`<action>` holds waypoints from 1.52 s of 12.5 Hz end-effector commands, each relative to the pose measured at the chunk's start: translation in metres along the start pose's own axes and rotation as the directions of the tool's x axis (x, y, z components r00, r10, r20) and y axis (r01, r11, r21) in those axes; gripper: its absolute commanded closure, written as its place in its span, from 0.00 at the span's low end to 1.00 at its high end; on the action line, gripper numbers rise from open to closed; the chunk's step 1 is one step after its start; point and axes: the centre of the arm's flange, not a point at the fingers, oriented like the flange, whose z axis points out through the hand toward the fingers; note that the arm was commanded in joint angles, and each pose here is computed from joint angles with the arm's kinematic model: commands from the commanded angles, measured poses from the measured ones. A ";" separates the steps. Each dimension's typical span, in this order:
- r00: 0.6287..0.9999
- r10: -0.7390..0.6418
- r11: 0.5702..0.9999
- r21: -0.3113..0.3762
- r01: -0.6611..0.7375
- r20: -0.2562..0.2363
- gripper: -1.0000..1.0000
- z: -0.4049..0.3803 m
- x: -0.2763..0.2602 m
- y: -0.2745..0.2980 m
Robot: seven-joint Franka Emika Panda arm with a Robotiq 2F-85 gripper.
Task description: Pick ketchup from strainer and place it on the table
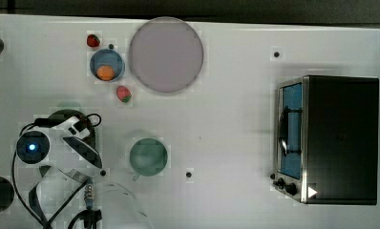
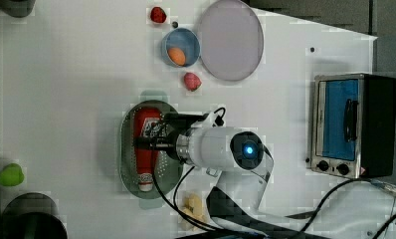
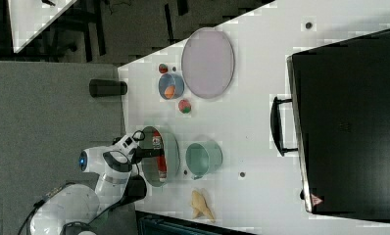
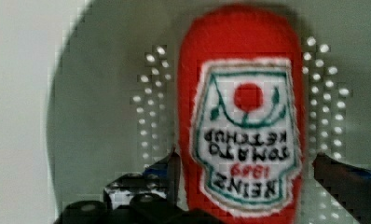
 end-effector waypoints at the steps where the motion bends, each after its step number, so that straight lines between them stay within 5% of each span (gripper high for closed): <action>1: 0.999 0.041 0.999 -0.007 -0.041 -0.013 0.29 0.003 0.000 -0.009; 2: 0.999 0.037 0.999 -0.003 -0.037 -0.020 0.40 -0.001 0.000 -0.011; 7: 0.996 0.021 1.000 -0.015 -0.022 -0.088 0.40 -0.061 -0.004 -0.032; 12: 0.975 0.202 0.978 -0.027 -0.205 -0.094 0.40 -0.169 0.008 -0.034; 14: 0.967 0.237 0.971 -0.014 -0.239 -0.098 0.40 -0.212 0.030 -0.018; 19: 0.980 0.190 0.969 -0.152 -0.197 -0.061 0.40 -0.295 0.111 0.096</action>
